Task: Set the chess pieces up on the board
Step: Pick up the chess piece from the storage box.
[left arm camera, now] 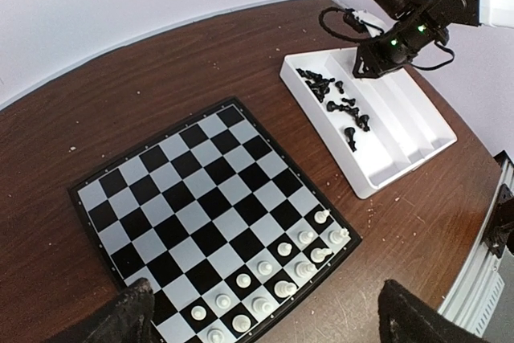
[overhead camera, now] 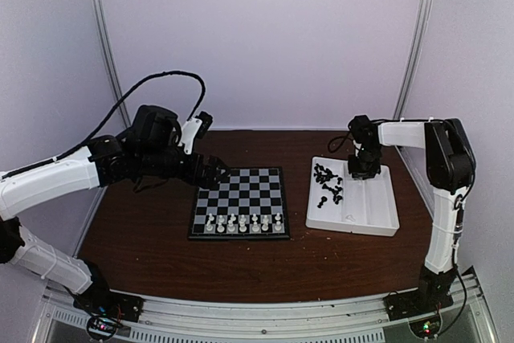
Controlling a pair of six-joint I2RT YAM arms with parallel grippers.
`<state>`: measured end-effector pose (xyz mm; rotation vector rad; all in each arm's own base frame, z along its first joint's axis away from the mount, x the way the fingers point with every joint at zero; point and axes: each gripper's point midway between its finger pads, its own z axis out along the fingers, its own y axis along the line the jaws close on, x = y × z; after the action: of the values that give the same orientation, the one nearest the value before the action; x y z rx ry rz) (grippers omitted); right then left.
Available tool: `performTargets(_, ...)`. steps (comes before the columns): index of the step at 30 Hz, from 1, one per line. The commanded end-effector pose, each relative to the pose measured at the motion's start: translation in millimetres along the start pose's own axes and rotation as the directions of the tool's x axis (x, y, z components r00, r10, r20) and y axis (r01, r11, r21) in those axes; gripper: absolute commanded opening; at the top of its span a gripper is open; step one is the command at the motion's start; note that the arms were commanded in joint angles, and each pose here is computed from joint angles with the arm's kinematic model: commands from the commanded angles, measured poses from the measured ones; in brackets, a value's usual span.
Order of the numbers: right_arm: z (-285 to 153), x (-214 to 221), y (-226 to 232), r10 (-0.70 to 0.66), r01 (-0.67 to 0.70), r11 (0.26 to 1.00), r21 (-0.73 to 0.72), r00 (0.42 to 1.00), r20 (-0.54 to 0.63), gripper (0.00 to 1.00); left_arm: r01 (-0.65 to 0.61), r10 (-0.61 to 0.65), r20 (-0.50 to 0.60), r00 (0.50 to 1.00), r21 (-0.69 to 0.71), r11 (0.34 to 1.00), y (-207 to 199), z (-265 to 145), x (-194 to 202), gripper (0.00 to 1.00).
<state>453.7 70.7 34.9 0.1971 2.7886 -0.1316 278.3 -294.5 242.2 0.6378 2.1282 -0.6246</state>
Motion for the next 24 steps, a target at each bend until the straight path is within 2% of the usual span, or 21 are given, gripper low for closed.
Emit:
performTargets(1,4,-6,-3,0.003,-0.003,1.000,0.024,1.000,-0.001,0.31,-0.020,0.020,0.070,0.997,0.003,1.000,-1,-8,-16,0.98)
performTargets(10,10,-7,4,0.019,-0.019,1.000,-0.004,1.000,-0.016,0.28,-0.022,0.022,0.062,0.998,0.004,1.000,-1,-7,-14,0.98)
performTargets(17,9,-7,5,0.028,-0.029,0.999,-0.015,0.999,-0.023,0.21,-0.023,0.023,0.061,0.998,-0.003,1.000,1,-8,-14,0.98)
performTargets(24,-1,-9,2,0.033,-0.033,0.999,-0.014,0.999,-0.009,0.23,-0.021,0.021,0.065,0.998,-0.005,1.000,1,-9,-14,0.98)
